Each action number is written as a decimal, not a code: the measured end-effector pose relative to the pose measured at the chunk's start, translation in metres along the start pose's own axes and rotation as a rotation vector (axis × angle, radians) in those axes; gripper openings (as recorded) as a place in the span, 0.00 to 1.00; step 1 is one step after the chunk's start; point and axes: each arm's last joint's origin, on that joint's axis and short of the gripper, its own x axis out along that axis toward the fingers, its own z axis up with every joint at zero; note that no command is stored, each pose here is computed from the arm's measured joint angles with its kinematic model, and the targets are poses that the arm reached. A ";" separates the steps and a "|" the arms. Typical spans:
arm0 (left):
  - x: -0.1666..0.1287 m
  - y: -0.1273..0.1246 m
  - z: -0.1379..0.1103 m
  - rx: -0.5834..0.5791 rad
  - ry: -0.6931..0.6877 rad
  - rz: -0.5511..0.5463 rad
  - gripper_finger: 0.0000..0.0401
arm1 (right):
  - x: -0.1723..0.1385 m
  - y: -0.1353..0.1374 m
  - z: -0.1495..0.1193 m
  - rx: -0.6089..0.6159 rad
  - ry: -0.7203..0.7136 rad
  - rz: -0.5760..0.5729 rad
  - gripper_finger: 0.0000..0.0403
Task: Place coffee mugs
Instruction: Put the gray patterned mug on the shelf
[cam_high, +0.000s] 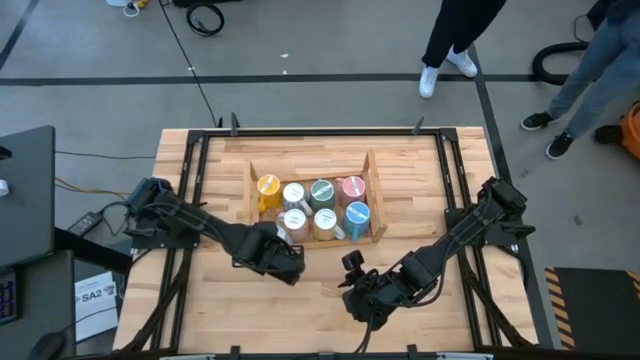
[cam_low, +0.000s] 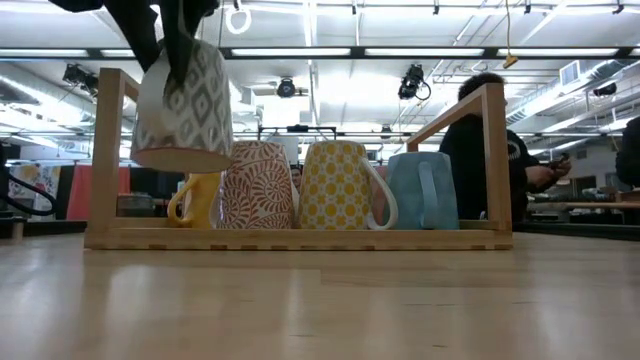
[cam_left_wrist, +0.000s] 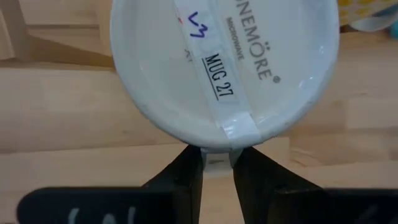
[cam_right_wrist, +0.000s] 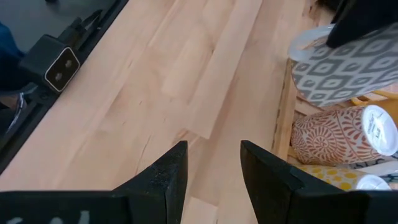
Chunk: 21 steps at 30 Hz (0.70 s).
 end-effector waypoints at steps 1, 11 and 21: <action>0.001 0.000 0.001 -0.003 0.001 0.008 0.19 | 0.000 -0.001 0.000 -0.001 0.000 -0.001 0.38; 0.016 -0.005 0.018 -0.016 -0.030 0.101 0.20 | 0.002 -0.004 0.001 -0.021 -0.007 -0.007 0.38; 0.036 -0.009 0.025 0.018 -0.030 0.216 0.20 | 0.002 -0.006 0.001 -0.047 -0.010 -0.009 0.38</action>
